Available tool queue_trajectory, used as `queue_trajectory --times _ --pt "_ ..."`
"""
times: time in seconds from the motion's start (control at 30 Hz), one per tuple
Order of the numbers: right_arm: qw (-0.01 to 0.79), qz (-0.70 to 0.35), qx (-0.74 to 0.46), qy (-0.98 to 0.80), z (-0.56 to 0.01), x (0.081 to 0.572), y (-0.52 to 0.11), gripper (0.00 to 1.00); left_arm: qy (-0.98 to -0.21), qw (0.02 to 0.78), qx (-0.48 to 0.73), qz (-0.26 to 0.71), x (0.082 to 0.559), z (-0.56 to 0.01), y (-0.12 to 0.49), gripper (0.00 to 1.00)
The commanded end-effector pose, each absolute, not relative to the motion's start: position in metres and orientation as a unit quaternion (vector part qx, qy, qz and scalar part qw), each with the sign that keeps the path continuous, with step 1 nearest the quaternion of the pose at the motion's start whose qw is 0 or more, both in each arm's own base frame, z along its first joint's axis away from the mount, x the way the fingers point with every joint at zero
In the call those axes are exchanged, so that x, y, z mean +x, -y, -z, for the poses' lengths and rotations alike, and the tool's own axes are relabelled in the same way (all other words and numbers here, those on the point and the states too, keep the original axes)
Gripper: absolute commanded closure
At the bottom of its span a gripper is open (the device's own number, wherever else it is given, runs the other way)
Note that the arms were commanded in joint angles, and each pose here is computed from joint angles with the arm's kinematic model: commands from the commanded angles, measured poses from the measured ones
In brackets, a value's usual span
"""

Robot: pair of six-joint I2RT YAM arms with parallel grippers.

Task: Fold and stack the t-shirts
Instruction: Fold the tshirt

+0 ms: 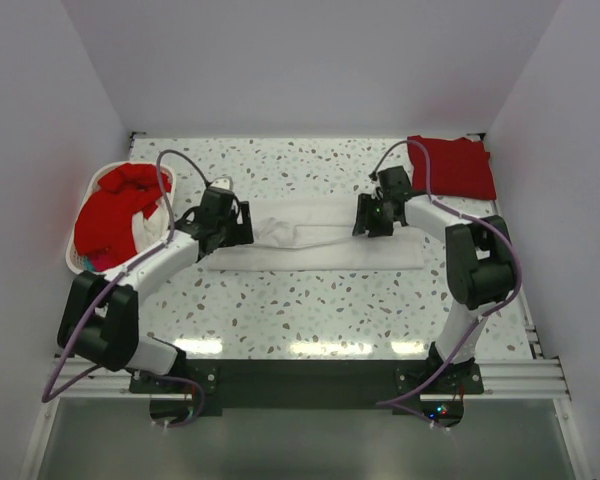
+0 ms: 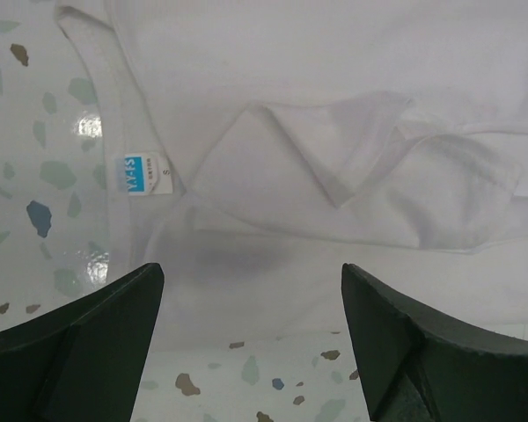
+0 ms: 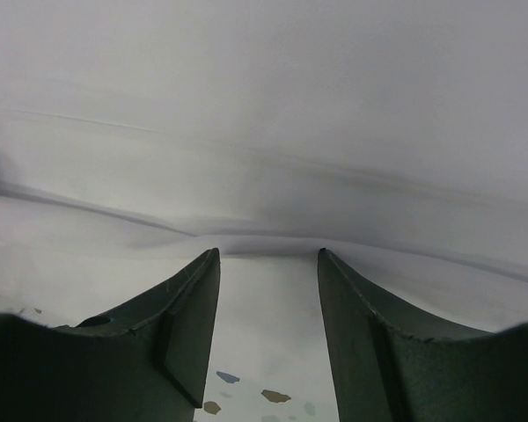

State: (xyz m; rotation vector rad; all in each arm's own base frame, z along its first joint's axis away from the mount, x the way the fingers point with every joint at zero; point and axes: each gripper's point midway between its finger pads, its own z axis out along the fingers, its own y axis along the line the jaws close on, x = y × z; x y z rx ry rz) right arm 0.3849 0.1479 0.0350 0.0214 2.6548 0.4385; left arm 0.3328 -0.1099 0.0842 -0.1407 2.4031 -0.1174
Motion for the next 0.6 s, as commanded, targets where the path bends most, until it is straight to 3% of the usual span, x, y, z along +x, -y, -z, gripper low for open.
queue_trajectory --times 0.0,0.57 --pt "0.257 -0.186 -0.022 -0.948 -0.066 0.391 -0.166 0.47 -0.926 0.361 -0.075 0.086 0.356 -0.096 0.131 0.14" --pt "0.265 -0.224 -0.082 -0.934 -0.089 0.350 -0.200 0.39 -0.927 0.301 -0.210 0.077 0.403 -0.057 0.149 0.38"
